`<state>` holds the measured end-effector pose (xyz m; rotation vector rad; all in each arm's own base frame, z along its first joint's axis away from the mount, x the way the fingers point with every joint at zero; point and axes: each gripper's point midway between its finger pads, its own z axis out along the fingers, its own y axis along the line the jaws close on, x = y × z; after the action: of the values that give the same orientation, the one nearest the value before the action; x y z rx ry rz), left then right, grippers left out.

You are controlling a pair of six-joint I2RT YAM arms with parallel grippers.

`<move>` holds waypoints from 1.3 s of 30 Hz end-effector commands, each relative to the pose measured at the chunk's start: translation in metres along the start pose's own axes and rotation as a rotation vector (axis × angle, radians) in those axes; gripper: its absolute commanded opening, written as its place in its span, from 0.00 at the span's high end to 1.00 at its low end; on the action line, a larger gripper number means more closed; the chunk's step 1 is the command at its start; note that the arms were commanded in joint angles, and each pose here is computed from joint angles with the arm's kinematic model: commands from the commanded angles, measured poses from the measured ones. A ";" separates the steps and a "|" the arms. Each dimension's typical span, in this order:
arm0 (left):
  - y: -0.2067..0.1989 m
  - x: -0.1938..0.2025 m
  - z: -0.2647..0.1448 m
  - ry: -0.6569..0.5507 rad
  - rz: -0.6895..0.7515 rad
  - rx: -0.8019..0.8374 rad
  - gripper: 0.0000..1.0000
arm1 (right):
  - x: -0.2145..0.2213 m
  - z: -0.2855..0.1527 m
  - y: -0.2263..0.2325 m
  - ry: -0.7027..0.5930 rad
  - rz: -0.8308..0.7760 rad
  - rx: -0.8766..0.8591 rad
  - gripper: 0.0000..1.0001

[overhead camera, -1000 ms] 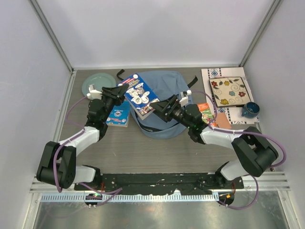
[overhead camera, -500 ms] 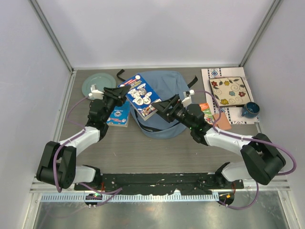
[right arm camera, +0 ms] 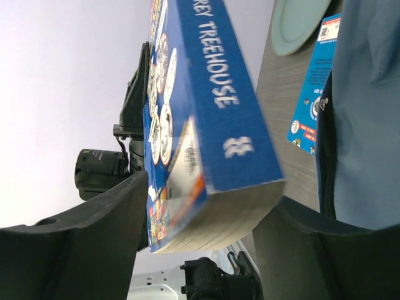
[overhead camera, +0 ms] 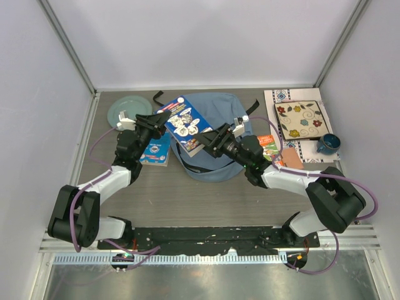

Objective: Pack the student bag
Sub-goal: Pick up the book from the center of the board.

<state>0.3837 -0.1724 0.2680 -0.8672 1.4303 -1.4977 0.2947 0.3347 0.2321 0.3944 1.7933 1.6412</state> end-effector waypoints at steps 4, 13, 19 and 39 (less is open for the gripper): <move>-0.058 -0.002 -0.002 -0.009 -0.004 0.195 1.00 | -0.010 0.004 0.055 -0.041 -0.014 -0.182 0.41; -0.044 0.001 -0.003 -0.022 0.044 0.149 1.00 | -0.004 0.009 0.072 -0.072 0.014 -0.209 0.35; -0.034 -0.006 -0.009 -0.075 0.074 0.085 1.00 | -0.004 0.009 0.076 -0.116 0.003 -0.193 0.53; 0.020 0.029 -0.020 0.312 0.697 -0.237 0.14 | -0.110 -0.089 0.019 -0.533 -0.282 0.333 0.99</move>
<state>0.3728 -0.1858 0.2494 -0.5865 1.7498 -1.1695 0.3045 0.2740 0.2535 0.5308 1.7329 1.2390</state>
